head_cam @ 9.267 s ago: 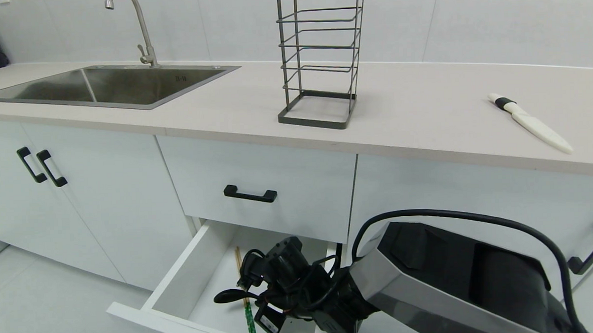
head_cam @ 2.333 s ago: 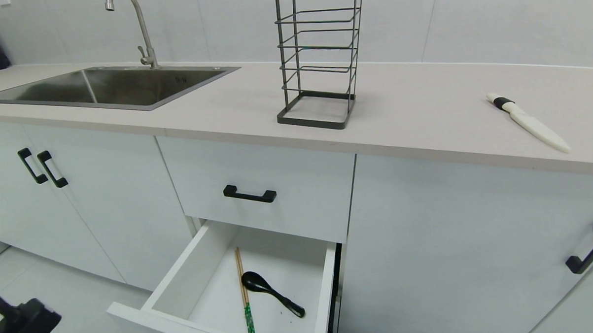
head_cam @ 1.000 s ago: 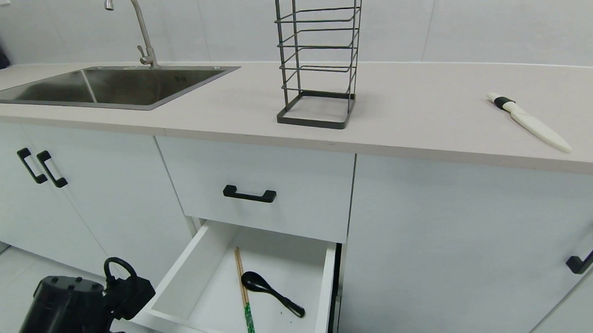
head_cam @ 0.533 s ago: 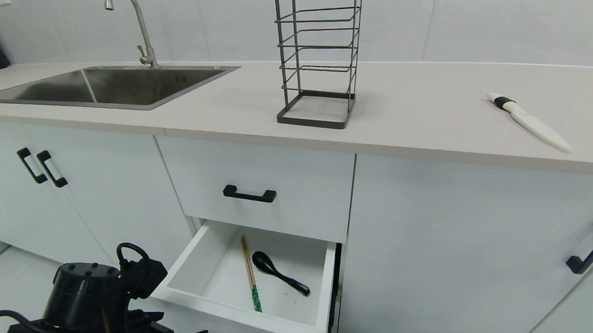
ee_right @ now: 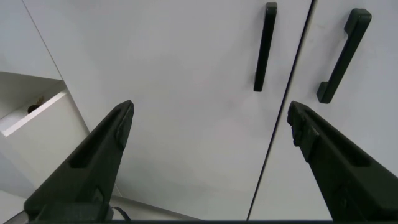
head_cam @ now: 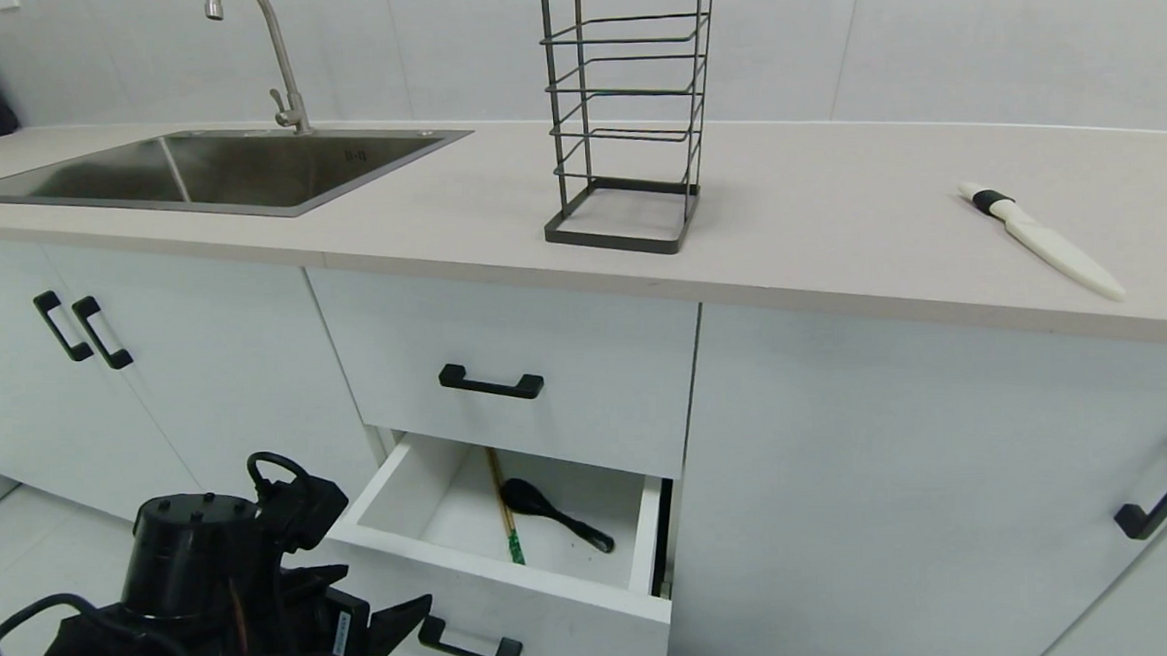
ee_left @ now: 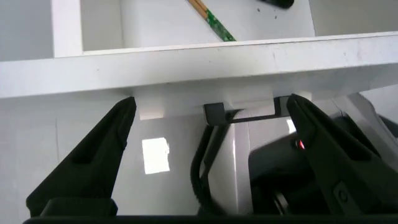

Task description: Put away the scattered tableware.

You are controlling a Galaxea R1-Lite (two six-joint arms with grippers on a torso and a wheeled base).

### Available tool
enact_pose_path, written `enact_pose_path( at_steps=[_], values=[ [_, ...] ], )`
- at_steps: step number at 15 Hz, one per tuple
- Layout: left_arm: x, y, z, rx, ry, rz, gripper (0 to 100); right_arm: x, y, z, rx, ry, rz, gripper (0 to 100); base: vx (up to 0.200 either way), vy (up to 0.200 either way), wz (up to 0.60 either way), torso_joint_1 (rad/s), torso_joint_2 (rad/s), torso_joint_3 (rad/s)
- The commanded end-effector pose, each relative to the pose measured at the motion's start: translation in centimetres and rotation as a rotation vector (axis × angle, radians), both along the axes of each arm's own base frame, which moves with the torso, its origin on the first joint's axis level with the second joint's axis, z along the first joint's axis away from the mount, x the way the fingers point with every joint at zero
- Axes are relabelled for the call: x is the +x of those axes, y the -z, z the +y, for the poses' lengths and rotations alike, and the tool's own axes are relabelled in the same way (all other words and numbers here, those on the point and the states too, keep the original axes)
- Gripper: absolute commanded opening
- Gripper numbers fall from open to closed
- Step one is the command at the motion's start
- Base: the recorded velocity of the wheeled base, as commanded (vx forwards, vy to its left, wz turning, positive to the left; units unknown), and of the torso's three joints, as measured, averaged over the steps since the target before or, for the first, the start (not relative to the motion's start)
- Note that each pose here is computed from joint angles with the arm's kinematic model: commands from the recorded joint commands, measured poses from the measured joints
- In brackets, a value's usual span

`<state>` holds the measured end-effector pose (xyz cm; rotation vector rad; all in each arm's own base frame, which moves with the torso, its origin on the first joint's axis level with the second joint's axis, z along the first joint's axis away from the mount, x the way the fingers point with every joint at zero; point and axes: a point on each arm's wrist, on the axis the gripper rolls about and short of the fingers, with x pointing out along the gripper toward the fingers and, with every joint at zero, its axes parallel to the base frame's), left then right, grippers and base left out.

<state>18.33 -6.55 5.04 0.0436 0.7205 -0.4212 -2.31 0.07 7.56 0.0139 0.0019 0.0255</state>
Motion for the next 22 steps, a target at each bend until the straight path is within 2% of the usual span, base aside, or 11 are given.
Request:
enact_pose_path(
  at_steps=[1, 3, 8, 15, 16, 19, 22],
  values=[
    [0.4, 0.4, -0.1, 0.005, -0.002, 0.01, 100, 0.0, 0.0, 0.0, 0.0, -0.001, 0.001, 100, 0.0, 0.0, 0.0, 0.0, 0.0, 0.0],
    [0.7, 0.7, -0.2, 0.002, -0.002, 0.003, 100, 0.0, 0.0, 0.0, 0.0, -0.001, 0.001, 100, 0.0, 0.0, 0.0, 0.0, 0.0, 0.0],
    [2.5, 1.7, -0.8, -0.025, -0.003, -0.072, 100, 0.0, 0.0, 0.0, 0.0, -0.001, 0.001, 100, 0.0, 0.0, 0.0, 0.0, 0.0, 0.0],
    [4.9, 1.9, -1.5, -0.041, -0.007, -0.124, 100, 0.0, 0.0, 0.0, 0.0, -0.002, 0.001, 100, 0.0, 0.0, 0.0, 0.0, 0.0, 0.0],
    [5.9, 2.1, -1.8, -0.059, -0.01, -0.172, 100, 0.0, 0.0, 0.0, 0.0, -0.002, 0.001, 100, 0.0, 0.0, 0.0, 0.0, 0.0, 0.0],
    [7.0, 2.8, -2.0, -0.086, -0.013, -0.251, 100, 0.0, 0.0, 0.0, 0.0, -0.001, 0.001, 100, 0.0, 0.0, 0.0, 0.0, 0.0, 0.0],
    [7.2, 3.1, -2.2, -0.095, -0.011, -0.273, 100, 0.0, 0.0, 0.0, 0.0, -0.001, 0.001, 100, 0.0, 0.0, 0.0, 0.0, 0.0, 0.0]
  ],
)
